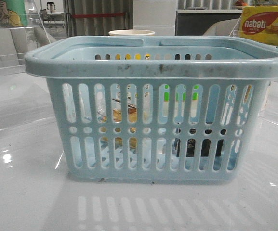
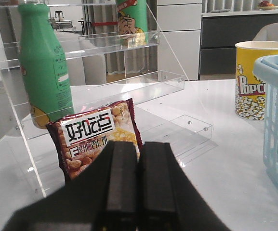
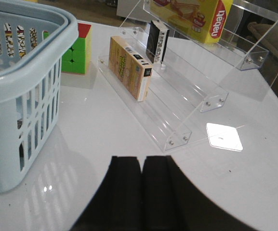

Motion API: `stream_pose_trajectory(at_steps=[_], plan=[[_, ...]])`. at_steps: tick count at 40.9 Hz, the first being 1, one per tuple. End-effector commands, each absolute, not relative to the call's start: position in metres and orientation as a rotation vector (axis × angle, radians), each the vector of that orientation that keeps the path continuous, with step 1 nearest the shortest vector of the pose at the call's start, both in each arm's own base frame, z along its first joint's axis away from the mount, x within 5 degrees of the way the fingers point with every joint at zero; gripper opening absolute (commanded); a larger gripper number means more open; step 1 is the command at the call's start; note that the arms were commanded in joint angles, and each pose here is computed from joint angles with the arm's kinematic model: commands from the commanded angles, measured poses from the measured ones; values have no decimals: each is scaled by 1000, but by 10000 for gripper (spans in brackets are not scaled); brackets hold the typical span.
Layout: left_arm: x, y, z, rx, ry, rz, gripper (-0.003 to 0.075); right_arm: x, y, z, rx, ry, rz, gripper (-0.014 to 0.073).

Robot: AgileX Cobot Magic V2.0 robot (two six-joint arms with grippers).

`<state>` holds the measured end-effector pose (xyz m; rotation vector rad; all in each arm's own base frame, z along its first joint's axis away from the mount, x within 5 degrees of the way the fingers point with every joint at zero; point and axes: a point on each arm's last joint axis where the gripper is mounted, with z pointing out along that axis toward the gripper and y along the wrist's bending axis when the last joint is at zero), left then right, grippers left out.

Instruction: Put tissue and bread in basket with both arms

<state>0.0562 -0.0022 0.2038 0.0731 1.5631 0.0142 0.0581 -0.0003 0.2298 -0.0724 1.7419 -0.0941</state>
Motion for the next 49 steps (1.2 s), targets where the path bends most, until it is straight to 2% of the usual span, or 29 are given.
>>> stream_pose_trajectory(at_steps=[1,10,27,37,49], plan=[[54,-2,214,62,1448,5,90,56,-2,231,-53,1571,-124,56],[54,-2,214,62,1448,5,90,55,-3,202,-41,1500,-137,56],[54,-2,214,62,1448,5,90,55,-3,204,-40,1495,-131,56],[54,-2,214,62,1448,5,90,54,-3,212,40,1401,-40,56],[54,-2,214,62,1448,5,90,55,-3,208,43,1444,-40,56]])
